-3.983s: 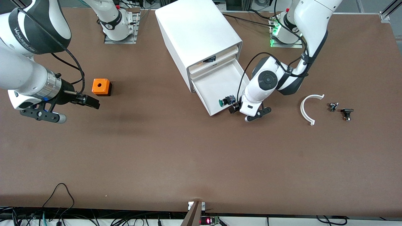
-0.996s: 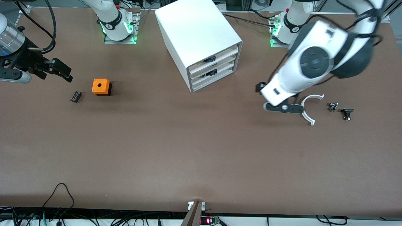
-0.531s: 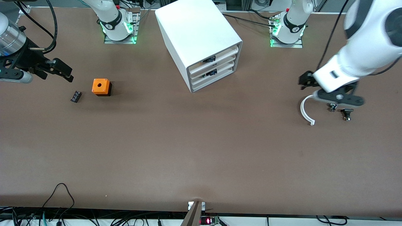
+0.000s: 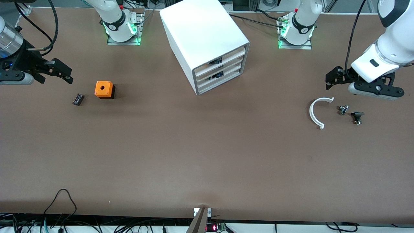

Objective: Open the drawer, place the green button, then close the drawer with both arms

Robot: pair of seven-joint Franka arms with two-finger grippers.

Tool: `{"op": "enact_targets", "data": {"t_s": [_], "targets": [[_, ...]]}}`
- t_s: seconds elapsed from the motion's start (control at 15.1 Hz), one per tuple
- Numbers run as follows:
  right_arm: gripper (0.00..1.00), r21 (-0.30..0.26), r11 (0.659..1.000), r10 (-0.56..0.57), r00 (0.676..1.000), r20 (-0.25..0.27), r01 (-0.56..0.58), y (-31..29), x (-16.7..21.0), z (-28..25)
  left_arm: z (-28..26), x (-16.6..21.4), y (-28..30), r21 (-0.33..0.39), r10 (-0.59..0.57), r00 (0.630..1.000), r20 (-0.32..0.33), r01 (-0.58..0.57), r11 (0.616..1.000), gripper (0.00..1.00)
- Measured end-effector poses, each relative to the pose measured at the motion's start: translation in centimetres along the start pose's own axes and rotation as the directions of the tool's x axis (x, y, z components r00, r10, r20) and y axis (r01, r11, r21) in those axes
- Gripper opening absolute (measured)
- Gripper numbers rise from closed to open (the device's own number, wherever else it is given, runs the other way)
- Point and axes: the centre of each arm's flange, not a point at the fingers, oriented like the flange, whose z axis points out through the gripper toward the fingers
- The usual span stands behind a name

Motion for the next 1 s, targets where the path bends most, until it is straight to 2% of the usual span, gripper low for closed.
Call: {"op": "enact_targets", "data": {"t_s": [0.27, 0.73, 1.0], "targets": [[1.00, -0.001, 0.999, 0.039, 0.999, 0.004, -0.039, 0.1, 0.0, 0.0, 0.2, -0.2, -2.2, -0.001, -0.026, 1.000, 0.010, 0.026, 1.000, 1.00], [1.00, -0.001, 0.999, 0.045, 0.999, 0.001, -0.045, 0.2, 0.0, -0.3, 0.3, -0.3, -2.2, -0.001, -0.026, 1.000, 0.017, 0.026, 1.000, 1.00], [1.00, -0.004, 0.999, 0.046, 0.999, 0.021, -0.046, 0.2, 0.2, -1.2, 0.3, -0.4, -2.2, -0.002, -0.026, 0.999, 0.023, 0.026, 1.000, 1.00]]}}
